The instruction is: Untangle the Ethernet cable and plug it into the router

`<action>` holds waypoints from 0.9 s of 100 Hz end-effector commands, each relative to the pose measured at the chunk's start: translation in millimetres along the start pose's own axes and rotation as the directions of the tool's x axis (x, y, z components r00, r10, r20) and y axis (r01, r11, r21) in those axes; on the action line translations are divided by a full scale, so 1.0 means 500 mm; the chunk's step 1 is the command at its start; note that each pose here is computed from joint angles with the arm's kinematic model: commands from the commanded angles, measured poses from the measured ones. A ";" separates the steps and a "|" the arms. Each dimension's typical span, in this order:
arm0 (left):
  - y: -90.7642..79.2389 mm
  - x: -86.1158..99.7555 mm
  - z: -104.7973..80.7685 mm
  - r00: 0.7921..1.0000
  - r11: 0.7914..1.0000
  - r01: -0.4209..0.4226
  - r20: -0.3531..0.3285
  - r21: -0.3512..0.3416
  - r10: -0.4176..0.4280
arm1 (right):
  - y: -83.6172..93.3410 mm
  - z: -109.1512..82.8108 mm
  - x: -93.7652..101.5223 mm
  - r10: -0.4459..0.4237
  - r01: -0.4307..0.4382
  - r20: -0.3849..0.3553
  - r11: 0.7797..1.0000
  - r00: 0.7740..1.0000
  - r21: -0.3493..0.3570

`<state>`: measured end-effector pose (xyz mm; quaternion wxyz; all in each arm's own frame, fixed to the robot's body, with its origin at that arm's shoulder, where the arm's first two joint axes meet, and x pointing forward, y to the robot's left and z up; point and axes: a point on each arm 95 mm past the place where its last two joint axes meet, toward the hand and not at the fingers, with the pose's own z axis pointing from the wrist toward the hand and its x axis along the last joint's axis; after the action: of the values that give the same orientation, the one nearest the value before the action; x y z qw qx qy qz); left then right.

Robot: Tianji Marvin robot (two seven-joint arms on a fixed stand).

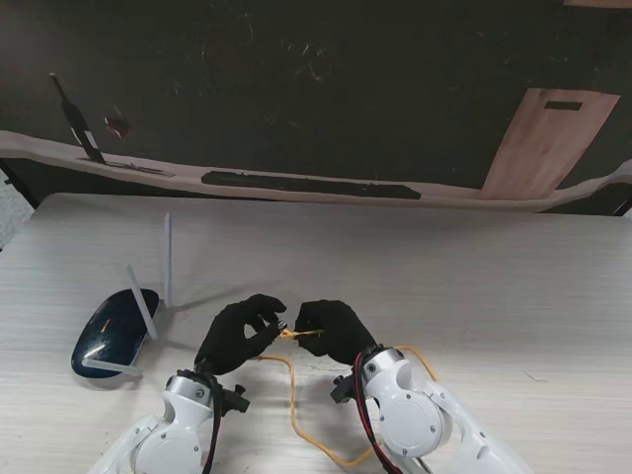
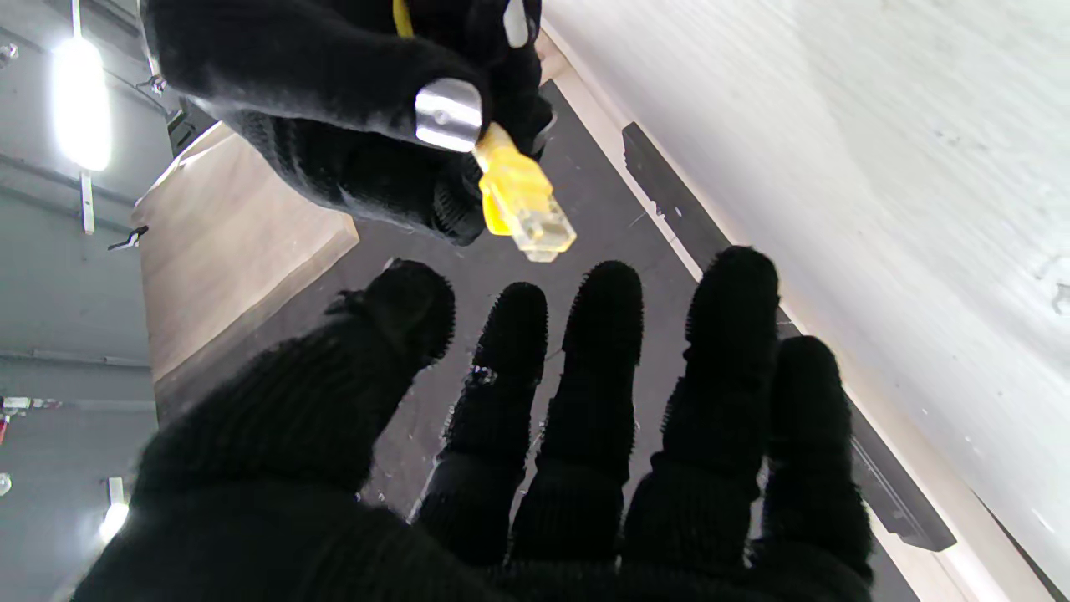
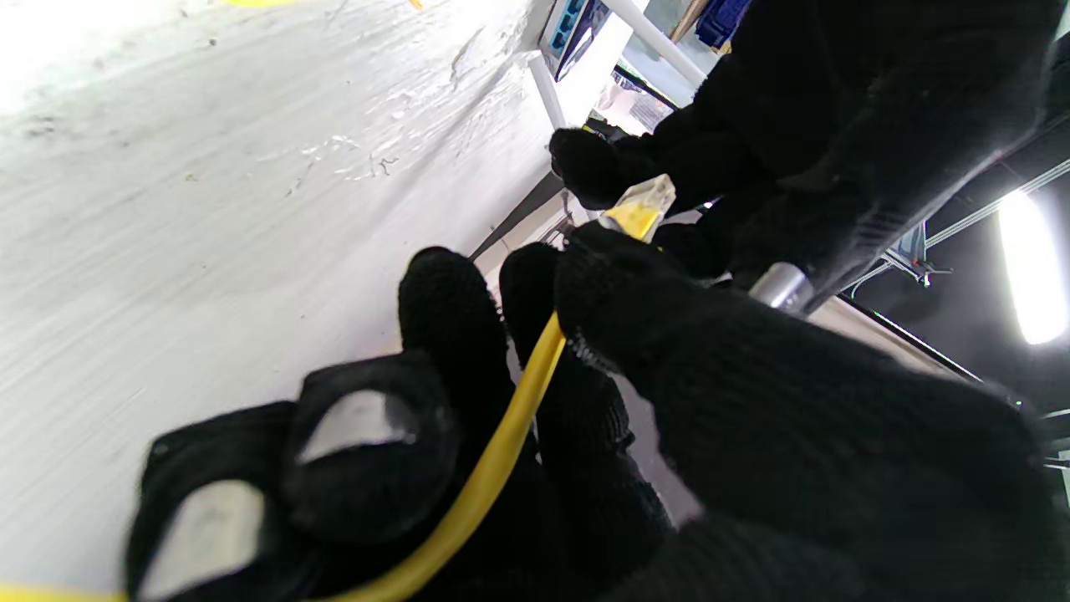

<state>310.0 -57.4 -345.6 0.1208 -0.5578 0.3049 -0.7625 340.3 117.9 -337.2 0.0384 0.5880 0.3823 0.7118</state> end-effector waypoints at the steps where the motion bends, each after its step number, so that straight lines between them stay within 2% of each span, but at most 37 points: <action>1: 0.001 0.000 -0.008 1.000 0.999 -0.023 -0.002 -0.044 0.023 | -0.007 -0.003 0.010 0.008 -0.008 -0.005 1.000 1.000 0.009; 22: -0.006 0.005 -0.016 0.998 0.997 -0.058 -0.017 -0.059 0.057 | 0.001 -0.005 0.010 -0.009 0.009 -0.008 1.000 1.000 -0.024; 44: -0.029 0.029 -0.021 0.993 0.993 -0.096 -0.081 -0.064 0.090 | 0.015 -0.017 0.006 -0.109 0.106 -0.042 0.992 0.993 -0.071; 63: -0.053 0.061 -0.025 0.986 0.984 -0.135 -0.110 -0.118 0.122 | 0.022 -0.035 0.004 -0.156 0.149 -0.073 0.984 0.985 -0.098; 73: -0.070 0.084 -0.031 0.985 0.978 -0.132 -0.131 -0.160 0.112 | 0.024 -0.042 0.003 -0.184 0.175 -0.095 0.980 0.978 -0.099; 90: -0.114 0.115 -0.044 0.976 0.953 -0.186 -0.161 -0.238 0.150 | 0.022 -0.055 0.005 -0.211 0.197 -0.122 0.973 0.970 -0.116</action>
<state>283.0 -40.7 -280.3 0.0822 -0.4963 0.4385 -0.7448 326.8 95.8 -328.7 0.1220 0.4972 0.4048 0.7577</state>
